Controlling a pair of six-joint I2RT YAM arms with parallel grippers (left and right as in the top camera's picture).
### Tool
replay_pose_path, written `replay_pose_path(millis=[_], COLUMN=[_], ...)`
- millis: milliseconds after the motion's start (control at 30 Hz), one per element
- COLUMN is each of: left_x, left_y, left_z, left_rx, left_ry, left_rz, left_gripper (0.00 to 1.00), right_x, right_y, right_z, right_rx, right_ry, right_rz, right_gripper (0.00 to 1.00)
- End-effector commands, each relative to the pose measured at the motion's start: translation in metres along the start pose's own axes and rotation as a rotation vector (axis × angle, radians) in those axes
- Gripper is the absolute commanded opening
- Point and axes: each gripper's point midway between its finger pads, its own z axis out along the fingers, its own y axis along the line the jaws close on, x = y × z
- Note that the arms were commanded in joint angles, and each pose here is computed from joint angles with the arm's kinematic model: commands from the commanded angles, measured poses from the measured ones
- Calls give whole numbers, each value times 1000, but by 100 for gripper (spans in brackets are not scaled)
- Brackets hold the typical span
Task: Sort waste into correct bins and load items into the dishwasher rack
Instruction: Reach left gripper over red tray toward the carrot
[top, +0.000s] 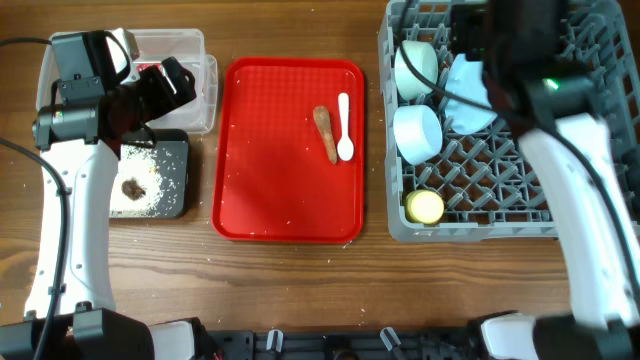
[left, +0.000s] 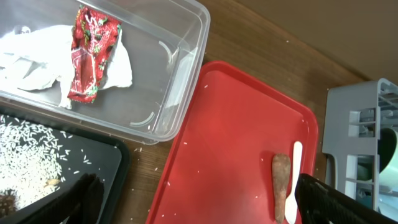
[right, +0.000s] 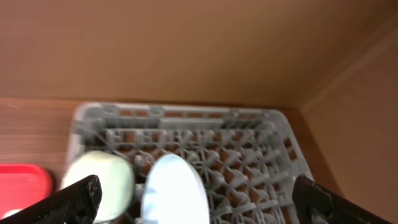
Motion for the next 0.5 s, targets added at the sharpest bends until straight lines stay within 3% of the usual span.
replay_pose_path(millis=[0,100,233,467], left_x=[-6,-5,10,46], left_y=[-5,-6,-25,-90], left_z=[-4,-4,-4,38], left_rx=[22,26,119,83], left_ry=[-15,-12,59,87], left_rz=[-25,-104,-100,127], left_gripper=[100,100,100,100], right_x=[-13,-13,-5,24], right_y=[5,11,3,-20], right_z=[-29,-37,-32,-11], right_rx=[-114,-170,-145,-326], right_ry=[-57,-61,-18,100], right_rz=[45,53,170,264], right_gripper=[100,100,100,100])
